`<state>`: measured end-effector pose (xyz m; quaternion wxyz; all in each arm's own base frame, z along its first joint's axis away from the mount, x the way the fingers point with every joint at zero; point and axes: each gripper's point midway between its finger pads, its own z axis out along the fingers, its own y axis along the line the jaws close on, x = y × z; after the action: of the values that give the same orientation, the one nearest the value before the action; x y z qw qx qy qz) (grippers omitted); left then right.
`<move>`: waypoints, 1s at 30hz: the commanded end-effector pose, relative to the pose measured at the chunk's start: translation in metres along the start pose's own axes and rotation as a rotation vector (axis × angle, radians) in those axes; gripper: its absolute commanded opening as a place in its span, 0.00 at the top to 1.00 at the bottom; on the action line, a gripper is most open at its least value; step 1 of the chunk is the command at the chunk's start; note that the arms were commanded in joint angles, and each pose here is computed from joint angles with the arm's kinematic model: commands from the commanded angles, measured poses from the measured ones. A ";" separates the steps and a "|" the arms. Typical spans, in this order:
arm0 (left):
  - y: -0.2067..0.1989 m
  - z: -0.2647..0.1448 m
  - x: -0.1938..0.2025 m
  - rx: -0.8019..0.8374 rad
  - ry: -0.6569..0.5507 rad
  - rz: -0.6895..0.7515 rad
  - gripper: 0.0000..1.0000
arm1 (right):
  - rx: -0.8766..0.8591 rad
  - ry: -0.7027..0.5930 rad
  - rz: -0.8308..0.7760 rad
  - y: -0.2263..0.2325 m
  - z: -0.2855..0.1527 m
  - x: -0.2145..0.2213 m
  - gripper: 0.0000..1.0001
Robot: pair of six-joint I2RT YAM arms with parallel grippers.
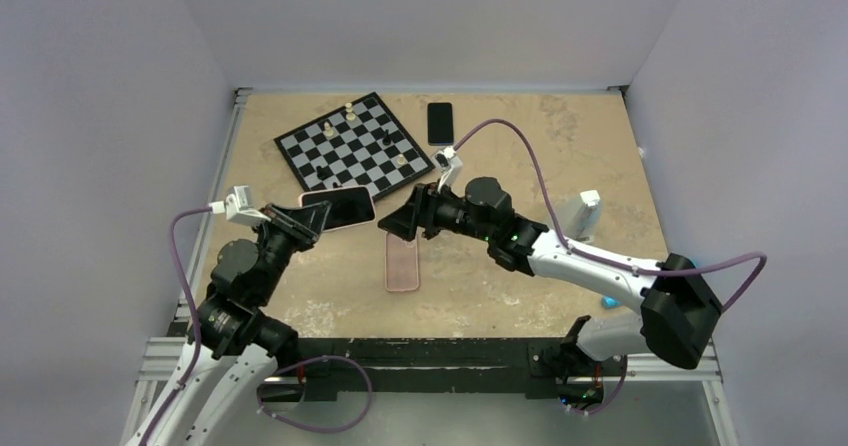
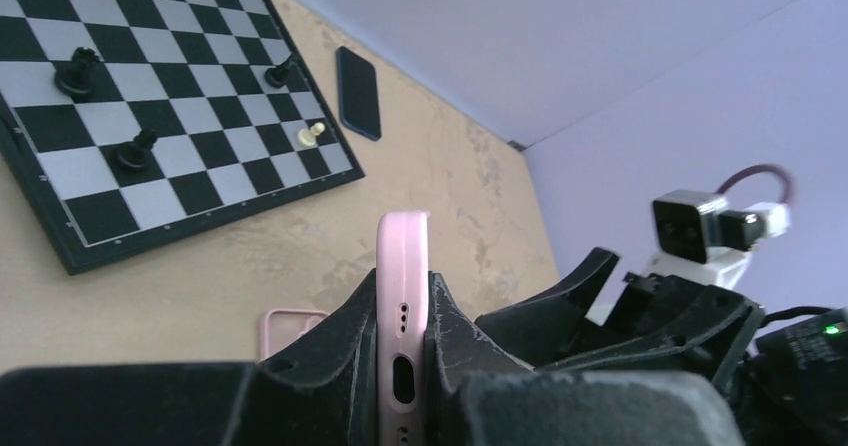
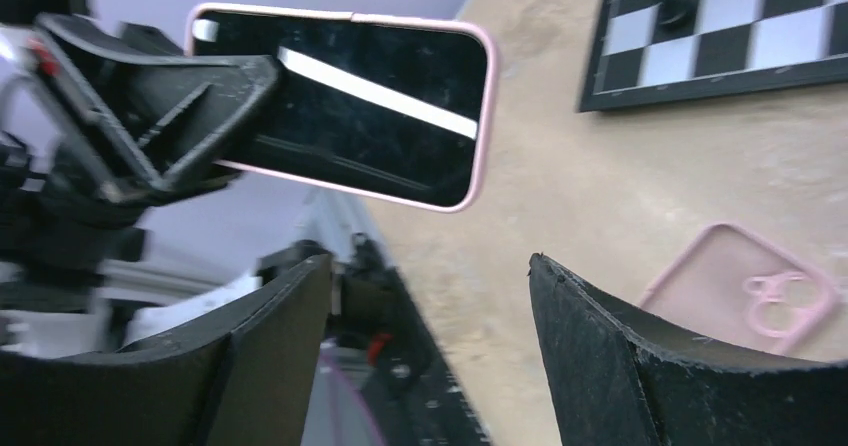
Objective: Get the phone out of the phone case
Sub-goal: Adjust the phone.
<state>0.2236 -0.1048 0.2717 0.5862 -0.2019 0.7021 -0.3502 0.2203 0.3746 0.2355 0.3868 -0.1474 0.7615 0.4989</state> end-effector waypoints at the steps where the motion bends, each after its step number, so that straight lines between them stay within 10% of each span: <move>1: -0.041 -0.002 -0.029 0.192 -0.131 -0.247 1.00 | -0.304 -0.041 0.281 0.056 -0.002 -0.018 0.25; 13: -0.069 -0.015 -0.022 0.449 -0.094 -0.556 1.00 | -0.371 -0.060 0.429 0.054 0.013 -0.024 0.35; 18: -0.064 -0.013 -0.015 0.481 -0.082 -0.629 1.00 | -0.365 -0.099 0.393 0.055 0.019 -0.034 0.55; 23: -0.066 -0.015 -0.009 0.502 -0.059 -0.614 1.00 | -0.414 -0.134 0.345 0.062 0.020 -0.043 1.00; 25: -0.065 -0.017 0.003 0.476 0.002 -0.567 0.99 | -0.447 -0.150 0.286 0.064 0.015 -0.047 1.00; 28: -0.040 -0.017 0.047 0.268 0.209 -0.443 0.45 | -0.411 -0.167 0.153 0.055 0.006 -0.061 1.00; 30: -0.021 -0.023 0.061 0.153 0.275 -0.369 0.30 | -0.335 -0.117 0.061 0.038 0.005 -0.060 1.00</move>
<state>0.2105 -0.1454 0.2809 0.4806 -0.2779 0.5819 -0.5943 0.2121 0.4068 0.2805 0.2788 -0.0769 0.6581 0.6951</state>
